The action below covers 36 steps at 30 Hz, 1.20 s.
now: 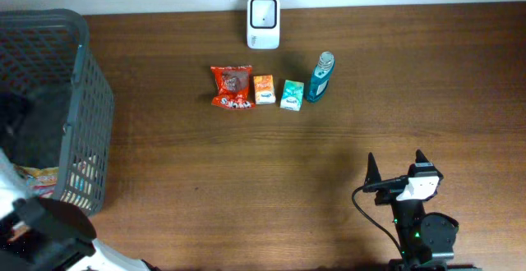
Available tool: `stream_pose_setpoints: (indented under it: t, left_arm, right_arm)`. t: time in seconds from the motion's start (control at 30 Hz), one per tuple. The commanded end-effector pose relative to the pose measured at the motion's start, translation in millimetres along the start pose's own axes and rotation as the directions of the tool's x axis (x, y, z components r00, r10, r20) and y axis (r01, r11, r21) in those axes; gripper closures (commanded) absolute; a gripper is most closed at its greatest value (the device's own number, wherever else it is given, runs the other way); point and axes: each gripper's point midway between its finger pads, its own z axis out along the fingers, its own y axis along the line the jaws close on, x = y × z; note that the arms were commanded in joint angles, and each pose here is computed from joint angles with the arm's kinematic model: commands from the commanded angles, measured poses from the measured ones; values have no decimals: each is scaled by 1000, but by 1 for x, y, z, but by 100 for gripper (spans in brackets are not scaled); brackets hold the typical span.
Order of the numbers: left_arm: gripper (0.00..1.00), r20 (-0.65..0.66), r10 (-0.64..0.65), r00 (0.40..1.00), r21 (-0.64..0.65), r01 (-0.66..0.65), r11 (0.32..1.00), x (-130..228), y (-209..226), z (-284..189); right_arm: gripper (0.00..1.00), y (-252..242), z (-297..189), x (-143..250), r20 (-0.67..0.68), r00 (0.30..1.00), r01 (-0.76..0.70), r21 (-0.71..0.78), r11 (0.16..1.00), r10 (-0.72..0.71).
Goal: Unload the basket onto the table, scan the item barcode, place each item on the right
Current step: 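Place the red snack bag on the table left of the orange pack, then grasp the yellow bread bag in the basket with the left gripper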
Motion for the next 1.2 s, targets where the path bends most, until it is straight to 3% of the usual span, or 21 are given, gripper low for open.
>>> stream_pose_setpoints:
  t: [0.0, 0.1, 0.23, 0.5, 0.53, 0.57, 0.67, 0.73, 0.77, 0.8, 0.97, 1.07, 1.17]
  left_arm:
    - [18, -129, -98, 987, -98, 86, 991, 38, 13, 64]
    - [18, -165, -126, 978, -136, 104, 985, 58, 21, 98]
    - [21, -186, -260, 948, -209, 221, 953, 81, 32, 121]
    - [22, -165, -277, 946, -212, 241, 947, 87, 34, 145]
    - [30, -161, -277, 947, -213, 240, 947, 85, 34, 147]
    - [46, -146, -274, 951, -222, 238, 945, 83, 35, 151]
    - [65, -119, -270, 955, -228, 239, 944, 77, 37, 150]
    - [90, -114, -226, 967, -206, 200, 958, 70, 33, 146]
    - [96, -107, -194, 975, -187, 172, 967, 63, 29, 142]
    - [100, -105, -167, 980, -168, 148, 975, 57, 24, 136]
    - [100, -69, -154, 986, -75, 149, 986, 21, 3, 75]
    - [100, -35, 14, 999, 213, -6, 977, 0, -47, -2]
    - [100, 142, 97, 985, 440, -151, 885, -5, -87, -98]
  right_arm:
    - [2, -1, 0, 3, -3, 1000, -1, 5, 1000, 1]
    - [2, -1, 0, 3, -3, 1000, -1, 5, 1000, 1]
    - [2, -1, 0, 3, -3, 1000, -1, 4, 1000, 1]
    - [2, -1, 0, 3, -3, 1000, -1, 5, 1000, 1]
    - [2, -1, 0, 3, -3, 1000, -1, 5, 1000, 1]
    - [2, -1, 0, 3, -3, 1000, -1, 4, 1000, 1]
    - [2, -1, 0, 3, -3, 1000, -1, 5, 1000, 1]
    - [2, -1, 0, 3, -3, 1000, -1, 5, 1000, 1]
    - [2, -1, 0, 3, -3, 1000, -1, 4, 1000, 1]
    - [2, -1, 0, 3, -3, 1000, -1, 5, 1000, 1]
    - [2, -1, 0, 3, -3, 1000, -1, 5, 1000, 1]
    - [2, -1, 0, 3, -3, 1000, -1, 4, 1000, 1]
    - [2, -1, 0, 3, -3, 1000, -1, 5, 1000, 1]
